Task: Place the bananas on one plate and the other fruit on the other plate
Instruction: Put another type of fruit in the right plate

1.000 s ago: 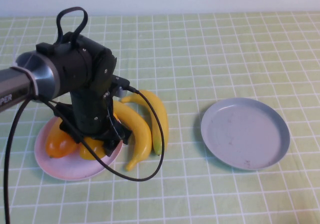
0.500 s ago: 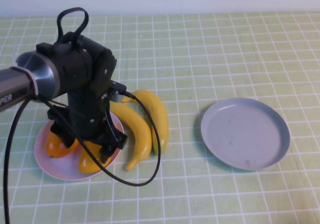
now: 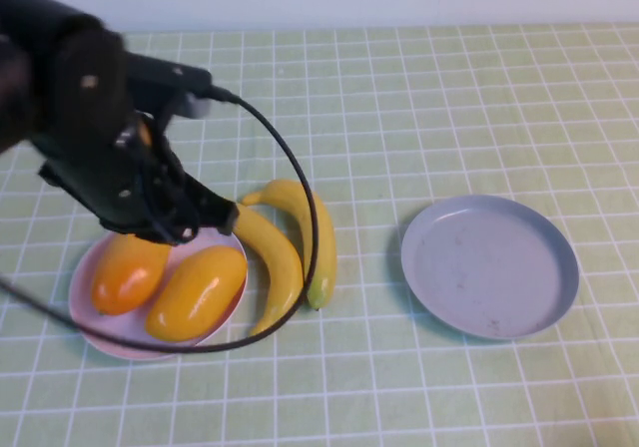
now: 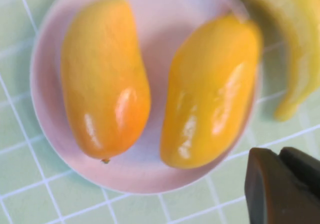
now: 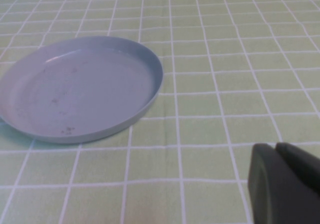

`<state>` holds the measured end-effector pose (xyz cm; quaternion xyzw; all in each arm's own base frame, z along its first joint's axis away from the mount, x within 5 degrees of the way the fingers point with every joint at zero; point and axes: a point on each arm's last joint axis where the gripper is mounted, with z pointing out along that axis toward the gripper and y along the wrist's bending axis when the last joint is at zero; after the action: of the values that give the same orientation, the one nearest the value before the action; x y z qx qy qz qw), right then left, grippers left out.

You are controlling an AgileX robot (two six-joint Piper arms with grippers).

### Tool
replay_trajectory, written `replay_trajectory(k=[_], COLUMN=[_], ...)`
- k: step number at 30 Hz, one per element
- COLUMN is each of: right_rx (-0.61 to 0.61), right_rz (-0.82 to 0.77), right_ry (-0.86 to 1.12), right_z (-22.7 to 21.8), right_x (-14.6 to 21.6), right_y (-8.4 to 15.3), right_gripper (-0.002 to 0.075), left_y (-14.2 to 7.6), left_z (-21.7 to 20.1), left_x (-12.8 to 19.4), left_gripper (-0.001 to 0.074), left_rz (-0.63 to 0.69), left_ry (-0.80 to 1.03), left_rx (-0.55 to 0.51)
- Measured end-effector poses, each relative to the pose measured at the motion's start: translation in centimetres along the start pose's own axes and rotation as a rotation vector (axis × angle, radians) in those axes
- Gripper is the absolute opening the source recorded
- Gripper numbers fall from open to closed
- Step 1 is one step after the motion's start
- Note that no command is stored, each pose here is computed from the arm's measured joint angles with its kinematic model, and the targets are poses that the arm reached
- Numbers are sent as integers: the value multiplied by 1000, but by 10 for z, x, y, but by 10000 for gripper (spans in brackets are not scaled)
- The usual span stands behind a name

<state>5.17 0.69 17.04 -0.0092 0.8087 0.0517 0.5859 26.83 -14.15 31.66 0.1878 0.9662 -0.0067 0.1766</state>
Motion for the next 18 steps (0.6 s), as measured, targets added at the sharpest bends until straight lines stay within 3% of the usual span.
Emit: replay_trajectory(k=[8,13,18], right_rx=[0,0,0], right_rz=[0,0,0], right_ry=[0,0,0], right_z=[0,0,0], right_x=[0,0,0], right_y=[0,0,0], right_gripper=[-16,-16,-16], left_y=[11,17,21], left_z=[-59,-65,-56], left_x=[66,113,145], left_gripper=[4,3,3], left_rz=[-15,-16,-1], left_ry=[-332,-483,-482], left_rx=[56,78,57])
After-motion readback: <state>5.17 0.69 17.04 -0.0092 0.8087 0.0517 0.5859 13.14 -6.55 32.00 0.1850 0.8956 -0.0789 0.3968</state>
